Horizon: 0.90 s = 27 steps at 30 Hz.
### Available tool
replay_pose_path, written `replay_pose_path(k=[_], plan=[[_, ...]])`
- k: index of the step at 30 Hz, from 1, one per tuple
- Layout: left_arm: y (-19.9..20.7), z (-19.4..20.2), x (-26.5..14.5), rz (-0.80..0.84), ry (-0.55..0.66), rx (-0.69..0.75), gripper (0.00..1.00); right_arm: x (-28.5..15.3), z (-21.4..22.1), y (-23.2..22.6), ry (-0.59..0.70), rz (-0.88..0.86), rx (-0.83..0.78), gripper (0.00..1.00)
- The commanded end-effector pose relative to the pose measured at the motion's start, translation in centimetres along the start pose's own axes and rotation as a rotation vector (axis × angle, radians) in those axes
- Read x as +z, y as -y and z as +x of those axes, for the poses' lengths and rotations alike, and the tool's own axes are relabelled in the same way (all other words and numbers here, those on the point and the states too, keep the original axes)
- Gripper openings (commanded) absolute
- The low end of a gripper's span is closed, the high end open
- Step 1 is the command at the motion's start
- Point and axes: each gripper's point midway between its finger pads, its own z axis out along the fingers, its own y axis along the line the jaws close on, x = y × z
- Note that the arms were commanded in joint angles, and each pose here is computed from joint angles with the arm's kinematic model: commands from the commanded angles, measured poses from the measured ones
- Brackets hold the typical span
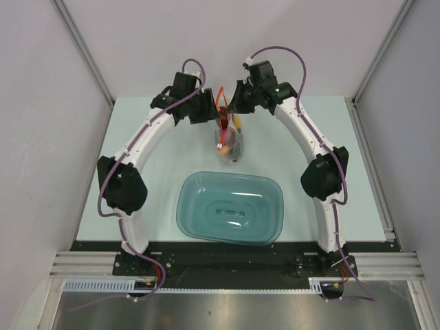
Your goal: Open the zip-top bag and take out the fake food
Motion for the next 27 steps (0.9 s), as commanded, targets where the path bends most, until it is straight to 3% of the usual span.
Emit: replay_pose_path(k=[1,6,10,16,25,26,27], plan=[[1.4,-1.2,-0.4,0.027,0.031,0.018,0.60,-2.2,-2.1,-2.2,0.073,-0.039,-0.008,0.00],[2.9,-1.3,-0.2,0.097,0.025,0.009,0.65,-1.9,-1.5,-2.4,0.057,-0.042,-0.010,0.00],[2.0,-0.9,0.7,0.046,0.006,-0.003,0.66,-2.1,-1.4,-2.8,0.059,-0.046,-0.011,0.00],[1.4,-0.8,2.0,0.010,-0.017,-0.012,0.56,-2.0,-1.5,-2.4,0.065,-0.017,-0.005,0.00],[-0.7,-2.0,-0.1,-0.089,0.013,0.075,0.17,-2.4,-2.1,-1.3,0.093,0.031,-0.073,0.00],[-1.3,-2.4,-0.4,-0.114,0.027,0.079,0.05,-2.4,-2.4,-0.9,0.097,0.040,-0.080,0.00],[-1.6,-2.6,-1.2,-0.128,0.035,0.084,0.01,-2.5,-2.6,-0.7,0.103,0.043,-0.113,0.00]])
